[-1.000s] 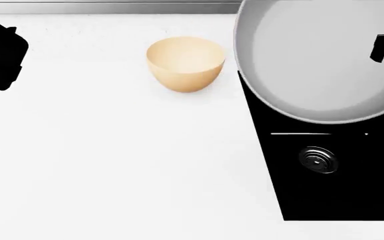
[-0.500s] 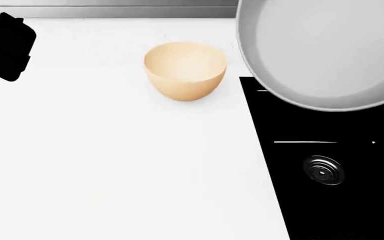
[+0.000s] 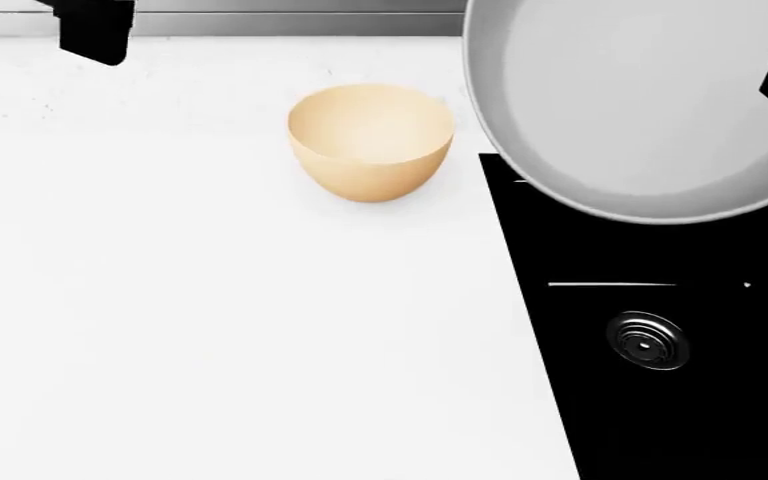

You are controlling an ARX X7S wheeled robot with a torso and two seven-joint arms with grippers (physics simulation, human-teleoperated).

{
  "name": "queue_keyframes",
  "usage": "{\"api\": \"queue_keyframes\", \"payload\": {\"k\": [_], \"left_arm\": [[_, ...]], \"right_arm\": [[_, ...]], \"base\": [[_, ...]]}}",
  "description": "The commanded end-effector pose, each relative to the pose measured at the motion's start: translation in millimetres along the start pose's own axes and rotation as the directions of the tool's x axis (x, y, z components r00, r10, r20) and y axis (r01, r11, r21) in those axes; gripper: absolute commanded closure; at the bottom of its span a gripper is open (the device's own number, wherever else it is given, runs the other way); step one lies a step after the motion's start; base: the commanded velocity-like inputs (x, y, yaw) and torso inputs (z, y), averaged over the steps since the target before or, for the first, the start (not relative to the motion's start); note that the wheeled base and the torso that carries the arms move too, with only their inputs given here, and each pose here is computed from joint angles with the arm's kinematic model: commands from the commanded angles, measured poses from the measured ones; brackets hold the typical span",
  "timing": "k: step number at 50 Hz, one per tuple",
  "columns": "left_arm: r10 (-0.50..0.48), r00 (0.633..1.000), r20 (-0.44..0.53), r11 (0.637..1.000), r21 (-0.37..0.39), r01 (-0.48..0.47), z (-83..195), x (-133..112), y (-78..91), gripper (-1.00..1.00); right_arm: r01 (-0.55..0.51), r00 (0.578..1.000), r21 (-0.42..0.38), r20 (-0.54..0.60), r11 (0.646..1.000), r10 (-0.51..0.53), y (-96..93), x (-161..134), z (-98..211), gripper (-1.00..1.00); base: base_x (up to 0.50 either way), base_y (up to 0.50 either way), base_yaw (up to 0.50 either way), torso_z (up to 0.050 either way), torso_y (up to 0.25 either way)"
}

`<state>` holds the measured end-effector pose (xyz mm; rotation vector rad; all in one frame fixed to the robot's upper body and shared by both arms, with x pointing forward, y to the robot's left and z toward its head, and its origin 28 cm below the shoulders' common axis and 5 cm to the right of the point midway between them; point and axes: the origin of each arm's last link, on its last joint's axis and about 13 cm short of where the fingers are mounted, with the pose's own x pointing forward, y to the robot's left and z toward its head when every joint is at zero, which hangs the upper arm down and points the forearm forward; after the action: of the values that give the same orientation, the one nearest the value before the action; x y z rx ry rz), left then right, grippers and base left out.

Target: Stack the bowls in the sink.

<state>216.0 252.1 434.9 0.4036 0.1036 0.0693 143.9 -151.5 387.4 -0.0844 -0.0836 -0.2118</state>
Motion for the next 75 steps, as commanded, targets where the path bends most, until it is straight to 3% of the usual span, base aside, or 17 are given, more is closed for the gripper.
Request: {"api": "queue_keyframes", "payload": {"k": [1,8,22,24,33,41,48,51,63,70,75], "left_arm": [[-0.027,1.0,-0.002,0.994,-0.106,0.027,4,32,-19.0,-1.0],[-0.03,0.999,-0.014,0.994,-0.11,0.028,0,45,-29.1,-1.0],[-0.018,0.999,-0.026,0.993,-0.116,0.014,0,47,-30.2,-1.0],[-0.027,0.999,-0.035,0.989,-0.146,0.021,1,50,-31.9,-1.0],[-0.122,0.982,-0.143,0.986,-0.132,0.103,-7,78,-62.1,-1.0],[-0.239,0.937,-0.254,0.961,-0.203,0.19,-14,97,-79.3,-1.0],[-0.293,0.915,-0.277,0.937,-0.276,0.216,-19,108,-90.3,-1.0],[-0.324,0.905,-0.276,0.913,-0.343,0.222,-19,113,-95.6,-1.0],[-0.39,0.867,-0.311,0.837,-0.512,0.193,-21,122,-111.3,-1.0],[-0.393,0.869,-0.3,0.837,-0.508,0.203,-19,128,-117.5,-1.0],[-0.373,0.866,-0.333,0.816,-0.562,0.135,-17,134,-123.7,-1.0]], "right_arm": [[0.005,1.0,0.013,0.027,1.0,-0.005,-1.4,0,2,1.0],[0.008,0.999,0.022,0.032,1.0,-0.008,-1.4,1,1,1.0],[0.011,0.999,0.02,0.031,1.0,-0.012,-1.9,1,2,1.0],[0.005,0.999,0.017,0.031,1.0,-0.006,-1.2,1,2,1.0],[-0.001,0.999,0.014,0.032,1.0,0.001,-2.6,0,2,1.0],[0.001,1.0,0.027,0.029,1.0,-0.002,-4.0,0,0,1.0],[-0.002,1.0,0.033,0.025,0.999,0.001,-4.9,1,-3,1.0],[-0.003,1.0,0.034,0.023,0.999,0.002,-5.7,0,-5,1.0],[0.003,1.0,0.036,0.01,0.999,-0.003,-7.7,2,-13,1.0],[-0.001,1.0,0.038,0.002,0.999,0.001,-7.6,4,-17,1.0],[0.001,1.0,0.043,-0.002,0.999,-0.001,-8.5,4,-21,1.0]], "base": [[0.0,0.0,0.0,0.0,0.0],[0.36,0.0,0.0,0.0,0.0],[0.25,0.0,0.0,0.0,0.002],[0.0,0.0,0.0,0.0,0.0],[0.0,0.0,0.0,0.0,0.0],[0.0,0.0,0.0,0.0,0.0],[0.0,0.0,0.0,0.0,0.001],[0.0,0.0,0.0,0.0,0.0],[0.0,0.0,0.0,0.0,0.0],[0.0,0.0,0.0,0.0,0.001],[0.0,0.0,0.0,0.0,0.0]]}}
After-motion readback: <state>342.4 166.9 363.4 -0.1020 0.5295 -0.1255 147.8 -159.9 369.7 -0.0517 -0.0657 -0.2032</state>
